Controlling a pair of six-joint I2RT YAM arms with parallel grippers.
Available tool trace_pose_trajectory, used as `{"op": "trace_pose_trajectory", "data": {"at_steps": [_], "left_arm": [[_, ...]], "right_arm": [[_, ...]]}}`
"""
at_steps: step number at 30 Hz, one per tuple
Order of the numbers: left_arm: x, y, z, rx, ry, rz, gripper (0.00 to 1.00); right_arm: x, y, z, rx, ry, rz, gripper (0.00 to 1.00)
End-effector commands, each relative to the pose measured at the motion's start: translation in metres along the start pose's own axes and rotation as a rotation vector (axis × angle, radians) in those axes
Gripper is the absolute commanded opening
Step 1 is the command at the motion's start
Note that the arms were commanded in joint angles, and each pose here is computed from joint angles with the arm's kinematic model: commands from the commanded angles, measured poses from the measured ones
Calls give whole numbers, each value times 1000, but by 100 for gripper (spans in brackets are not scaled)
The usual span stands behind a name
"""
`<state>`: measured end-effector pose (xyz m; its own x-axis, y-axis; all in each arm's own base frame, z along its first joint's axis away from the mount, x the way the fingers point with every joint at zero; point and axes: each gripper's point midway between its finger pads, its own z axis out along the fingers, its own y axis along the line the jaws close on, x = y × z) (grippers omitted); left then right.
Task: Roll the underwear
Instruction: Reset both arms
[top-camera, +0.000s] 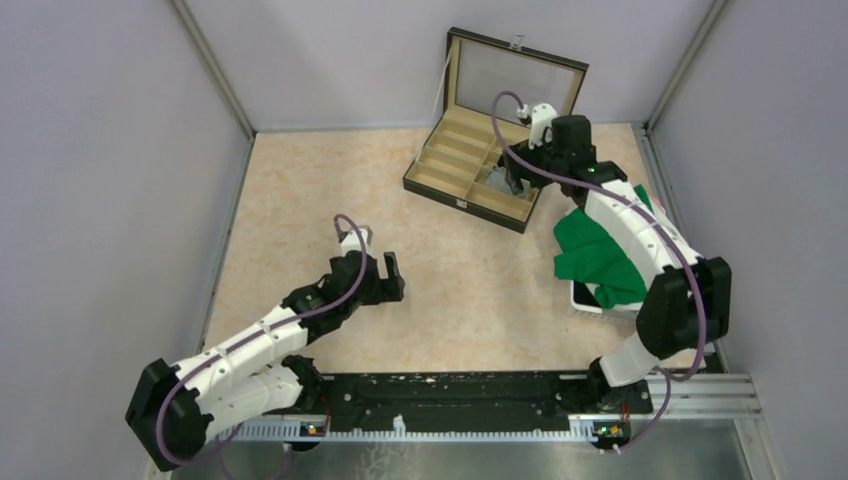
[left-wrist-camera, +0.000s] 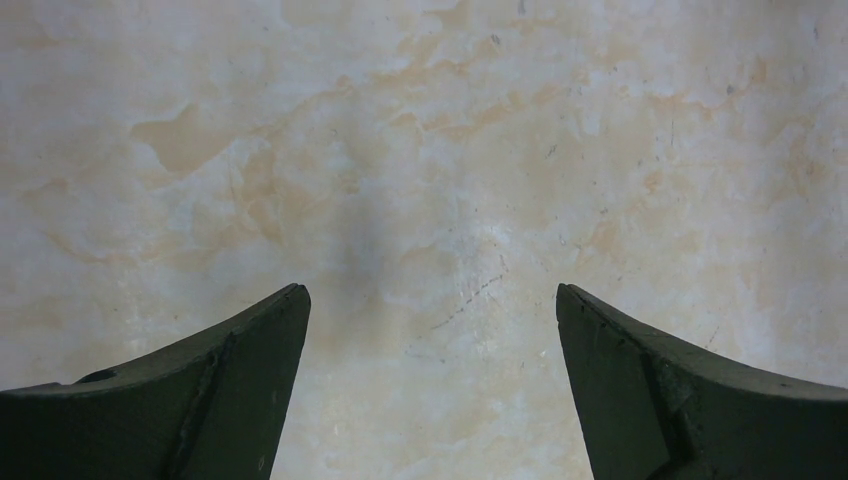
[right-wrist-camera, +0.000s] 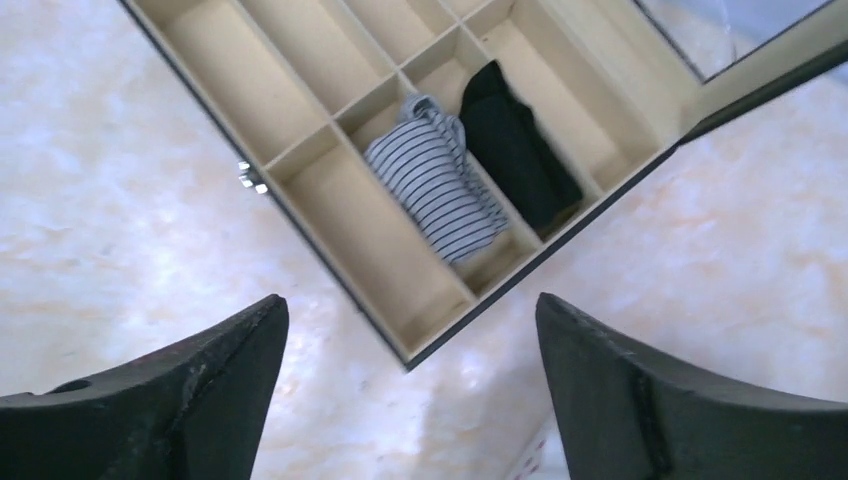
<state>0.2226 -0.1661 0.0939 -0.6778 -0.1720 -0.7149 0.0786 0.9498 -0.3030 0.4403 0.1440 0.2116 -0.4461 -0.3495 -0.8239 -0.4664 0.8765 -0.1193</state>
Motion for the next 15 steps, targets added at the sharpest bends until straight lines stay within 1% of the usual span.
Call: {"op": "trace_pose_trajectory", "data": {"at_steps": [1, 3, 7, 10, 12, 14, 15], "left_arm": [[-54, -6, -5, 9, -125, -13, 99], [-67, -4, -8, 17, -130, -32, 99], [-93, 7, -19, -16, -150, -69, 99], [-111, 18, -36, -52, -194, -60, 99], [-120, 20, -51, -53, -225, -31, 99], [-124, 25, -68, -69, -249, -9, 99], [-125, 29, -76, -83, -256, -1, 99]], "right_arm": [[-22, 31, -44, -90, -116, 316, 98], [-7, 42, -55, -116, -88, 375, 99], [37, 50, -72, -87, 12, 465, 99], [64, 62, -90, -118, 85, 465, 99], [74, 66, -105, -120, 125, 475, 99], [79, 68, -122, -111, 141, 480, 99], [80, 68, -132, -107, 129, 478, 99]]}}
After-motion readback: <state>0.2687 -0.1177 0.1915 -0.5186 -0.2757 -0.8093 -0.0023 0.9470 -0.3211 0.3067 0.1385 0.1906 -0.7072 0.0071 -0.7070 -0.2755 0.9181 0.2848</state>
